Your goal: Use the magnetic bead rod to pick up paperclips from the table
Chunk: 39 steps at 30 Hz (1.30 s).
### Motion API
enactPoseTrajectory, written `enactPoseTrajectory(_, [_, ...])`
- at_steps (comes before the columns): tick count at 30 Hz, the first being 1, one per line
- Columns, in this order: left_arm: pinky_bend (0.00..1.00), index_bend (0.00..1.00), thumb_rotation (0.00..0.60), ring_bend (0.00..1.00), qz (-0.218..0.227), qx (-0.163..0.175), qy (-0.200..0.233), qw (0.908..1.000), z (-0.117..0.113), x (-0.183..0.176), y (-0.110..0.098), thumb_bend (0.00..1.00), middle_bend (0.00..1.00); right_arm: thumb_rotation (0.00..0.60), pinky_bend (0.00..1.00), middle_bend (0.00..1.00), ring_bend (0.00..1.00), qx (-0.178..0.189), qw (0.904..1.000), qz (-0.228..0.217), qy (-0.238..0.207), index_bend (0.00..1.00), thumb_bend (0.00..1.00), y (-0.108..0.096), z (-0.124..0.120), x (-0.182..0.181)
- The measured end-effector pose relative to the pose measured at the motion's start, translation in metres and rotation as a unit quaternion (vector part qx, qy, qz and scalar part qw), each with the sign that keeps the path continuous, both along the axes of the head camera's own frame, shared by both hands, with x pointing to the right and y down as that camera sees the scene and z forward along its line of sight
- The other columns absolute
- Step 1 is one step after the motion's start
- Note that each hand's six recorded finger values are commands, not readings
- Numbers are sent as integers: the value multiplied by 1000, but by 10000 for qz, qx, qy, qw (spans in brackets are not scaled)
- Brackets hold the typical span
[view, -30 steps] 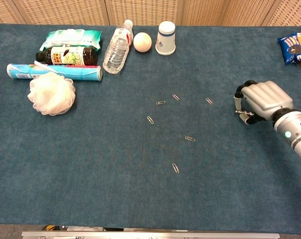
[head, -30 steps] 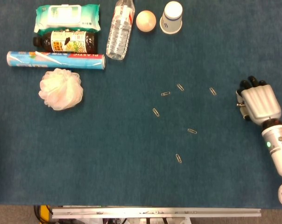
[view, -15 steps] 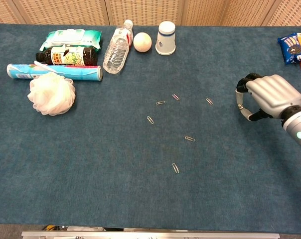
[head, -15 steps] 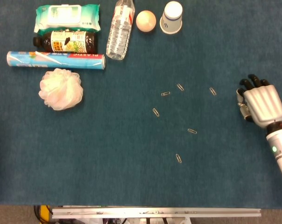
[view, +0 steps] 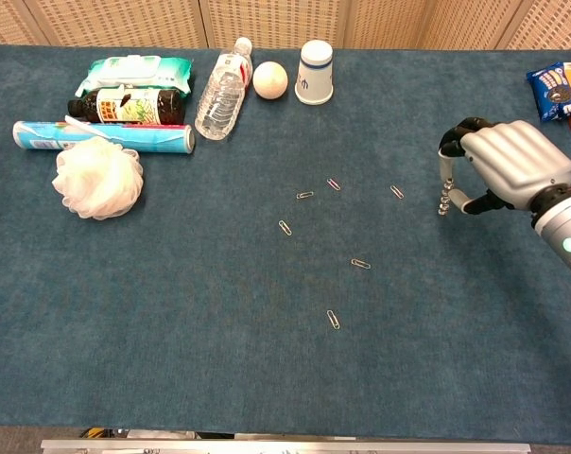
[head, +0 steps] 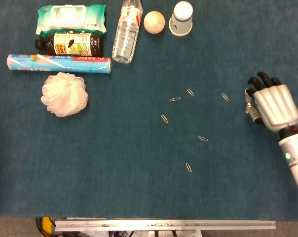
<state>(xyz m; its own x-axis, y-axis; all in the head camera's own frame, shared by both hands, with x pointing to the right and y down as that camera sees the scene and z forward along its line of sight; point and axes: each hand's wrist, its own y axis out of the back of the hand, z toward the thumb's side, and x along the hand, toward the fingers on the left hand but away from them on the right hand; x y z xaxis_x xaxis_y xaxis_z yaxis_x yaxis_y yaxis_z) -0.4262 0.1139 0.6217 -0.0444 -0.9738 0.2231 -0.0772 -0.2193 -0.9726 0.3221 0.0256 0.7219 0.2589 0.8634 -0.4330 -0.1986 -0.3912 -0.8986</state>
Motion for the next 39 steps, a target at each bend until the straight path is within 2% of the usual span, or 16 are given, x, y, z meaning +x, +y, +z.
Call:
enactPoseTrajectory(9, [534,416,600,355,-61,92,58,9999,-6,-3,3,136,435,600,298,289,147,-55,9999,96,1,533,339,-19,1,-14])
enactPoseTrajectory(20, [534,416,600,355,-103,136,139,9998,-10,-8,6,137,435,600,298,289,147,-230,9996,169,-11,534,339,-37,14,-33])
enactPoseTrajectory(30, [534,416,600,355,-147,149,177,9996,-11,-11,7,137,435,600,298,289,147,-388,9991,166,-67,533,339,-42,25,-41])
enactPoseTrajectory(39, [534,416,600,355,-167,187,201,9995,-14,-12,8,137,435,600,292,289,147,-411,9989,108,-187,534,339,-40,24,-47])
